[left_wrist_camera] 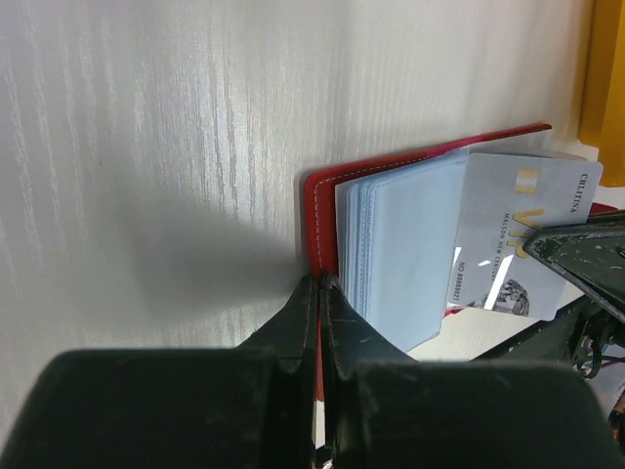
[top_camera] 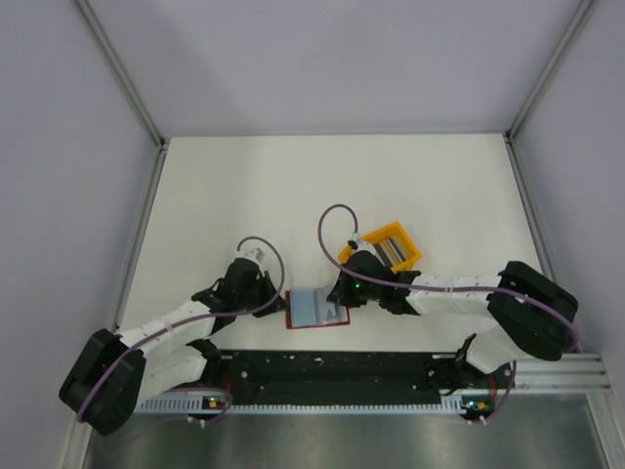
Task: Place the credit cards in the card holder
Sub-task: Insert the credit card into the card holder.
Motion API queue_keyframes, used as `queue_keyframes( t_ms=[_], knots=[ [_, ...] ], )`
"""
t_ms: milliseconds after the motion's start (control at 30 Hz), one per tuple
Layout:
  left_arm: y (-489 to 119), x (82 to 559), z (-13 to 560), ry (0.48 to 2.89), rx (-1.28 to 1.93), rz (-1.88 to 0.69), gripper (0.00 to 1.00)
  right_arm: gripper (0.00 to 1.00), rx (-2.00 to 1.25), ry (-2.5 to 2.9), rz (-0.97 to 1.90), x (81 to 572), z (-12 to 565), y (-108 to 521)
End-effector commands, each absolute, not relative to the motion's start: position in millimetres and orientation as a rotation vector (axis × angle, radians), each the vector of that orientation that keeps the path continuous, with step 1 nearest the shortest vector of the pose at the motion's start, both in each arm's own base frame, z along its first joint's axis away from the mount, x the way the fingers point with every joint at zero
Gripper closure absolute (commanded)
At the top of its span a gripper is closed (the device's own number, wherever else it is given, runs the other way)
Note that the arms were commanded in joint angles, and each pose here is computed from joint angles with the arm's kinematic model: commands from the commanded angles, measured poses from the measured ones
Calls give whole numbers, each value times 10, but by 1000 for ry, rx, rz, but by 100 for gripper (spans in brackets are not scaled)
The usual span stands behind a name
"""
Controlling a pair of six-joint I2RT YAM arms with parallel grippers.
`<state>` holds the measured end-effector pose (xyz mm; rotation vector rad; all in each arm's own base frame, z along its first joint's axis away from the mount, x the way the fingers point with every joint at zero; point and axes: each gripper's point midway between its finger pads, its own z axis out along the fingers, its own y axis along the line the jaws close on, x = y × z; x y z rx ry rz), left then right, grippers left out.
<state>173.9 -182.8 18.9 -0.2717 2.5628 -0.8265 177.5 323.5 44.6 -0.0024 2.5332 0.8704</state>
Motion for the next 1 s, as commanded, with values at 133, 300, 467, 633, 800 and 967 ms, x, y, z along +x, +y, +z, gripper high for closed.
queue_keyframes(
  t_ms=[133,300,467,633,800,967],
  knots=[
    [-1720,1705,82,2602,-280,-734,100,100,41,2438,1080,1759,670,3397],
    [-1716,1692,65,2610,-282,-730,100,100,43,2414,1075,1782,755,3364],
    [-1711,1698,69,2608,-289,-727,100,100,41,2402,1098,1776,772,3387],
    [-1716,1696,73,2609,-285,-729,100,100,54,2423,1090,1768,680,3389],
    [-1717,1698,75,2608,-284,-730,100,100,57,2450,1047,1777,586,3362],
    [-1717,1701,78,2608,-284,-730,100,100,56,2473,1025,1771,491,3363]
  ],
)
